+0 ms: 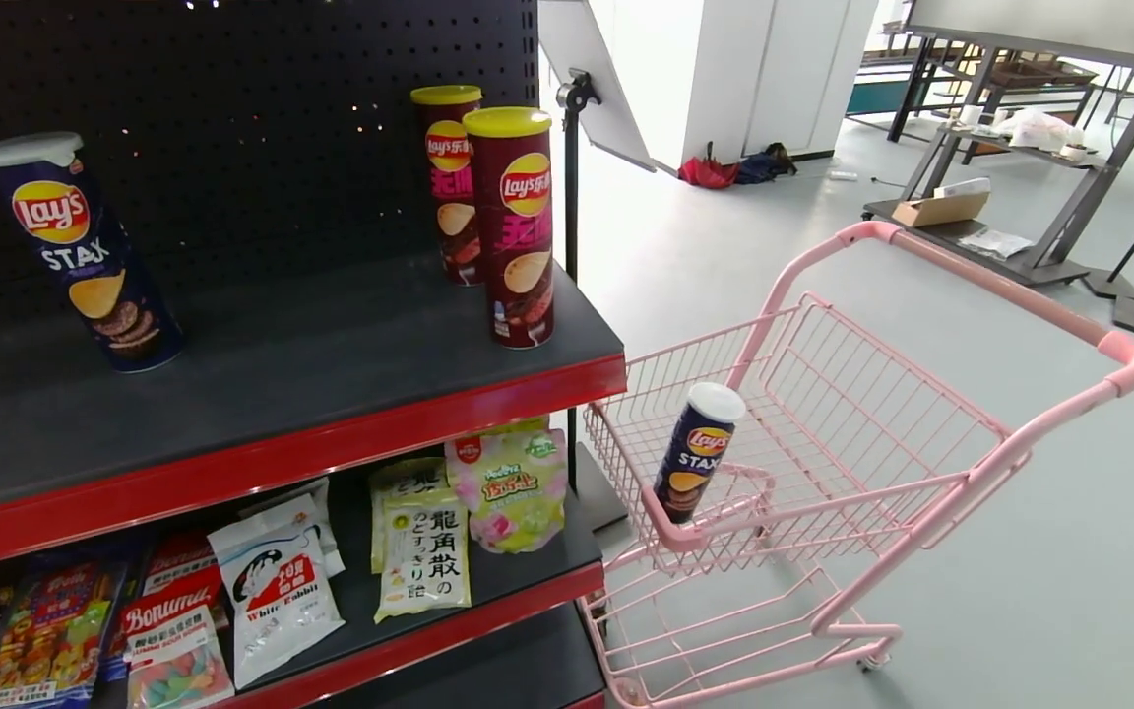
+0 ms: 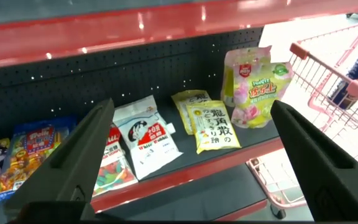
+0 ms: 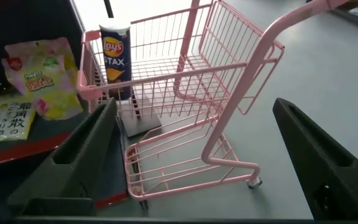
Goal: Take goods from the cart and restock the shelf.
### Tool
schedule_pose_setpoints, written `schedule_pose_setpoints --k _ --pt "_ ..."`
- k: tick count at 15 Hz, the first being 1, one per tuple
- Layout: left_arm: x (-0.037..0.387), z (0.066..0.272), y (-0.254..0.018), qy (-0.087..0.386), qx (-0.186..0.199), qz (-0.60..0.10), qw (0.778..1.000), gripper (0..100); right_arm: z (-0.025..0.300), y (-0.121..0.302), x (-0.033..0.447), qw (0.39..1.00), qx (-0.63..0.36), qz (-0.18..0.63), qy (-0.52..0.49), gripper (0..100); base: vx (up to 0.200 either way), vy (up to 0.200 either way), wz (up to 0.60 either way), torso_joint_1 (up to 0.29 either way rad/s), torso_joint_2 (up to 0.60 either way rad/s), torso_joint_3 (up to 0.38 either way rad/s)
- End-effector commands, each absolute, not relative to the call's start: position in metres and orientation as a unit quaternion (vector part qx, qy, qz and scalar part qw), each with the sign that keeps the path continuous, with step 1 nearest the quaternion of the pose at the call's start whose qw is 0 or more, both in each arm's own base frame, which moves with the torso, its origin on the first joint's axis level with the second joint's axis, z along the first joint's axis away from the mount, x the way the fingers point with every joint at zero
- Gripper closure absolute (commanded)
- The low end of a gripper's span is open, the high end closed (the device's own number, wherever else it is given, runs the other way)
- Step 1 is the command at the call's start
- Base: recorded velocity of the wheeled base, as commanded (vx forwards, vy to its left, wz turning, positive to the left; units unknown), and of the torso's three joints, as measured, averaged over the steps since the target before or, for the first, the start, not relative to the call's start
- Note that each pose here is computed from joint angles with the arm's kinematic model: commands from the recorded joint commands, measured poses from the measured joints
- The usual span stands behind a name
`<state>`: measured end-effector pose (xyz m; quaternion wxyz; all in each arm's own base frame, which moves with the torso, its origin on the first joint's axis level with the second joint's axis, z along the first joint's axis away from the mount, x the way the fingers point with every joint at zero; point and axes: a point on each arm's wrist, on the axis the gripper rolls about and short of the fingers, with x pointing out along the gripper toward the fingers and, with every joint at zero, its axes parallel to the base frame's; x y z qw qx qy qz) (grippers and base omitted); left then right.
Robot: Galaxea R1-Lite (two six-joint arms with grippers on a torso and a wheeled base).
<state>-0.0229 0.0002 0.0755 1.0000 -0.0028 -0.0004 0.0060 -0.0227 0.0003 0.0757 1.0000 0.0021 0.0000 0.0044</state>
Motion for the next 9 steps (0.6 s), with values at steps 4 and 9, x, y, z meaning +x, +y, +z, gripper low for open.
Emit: schedule_pose_setpoints --k 4,9 --pt "-0.023 0.075 0.0 0.0 -0.003 0.005 1.0 0 0.076 0.0 -0.022 1.0 -0.001 0.011 0.007 0 0.0 0.0 0.0 -0.102 0.29 0.182" --pt "-0.023 0.075 0.0 0.0 -0.002 0.006 1.0 0 0.259 0.017 0.093 0.987 0.071 0.125 0.078 0 0.0 0.0 0.0 -0.003 0.01 0.008"
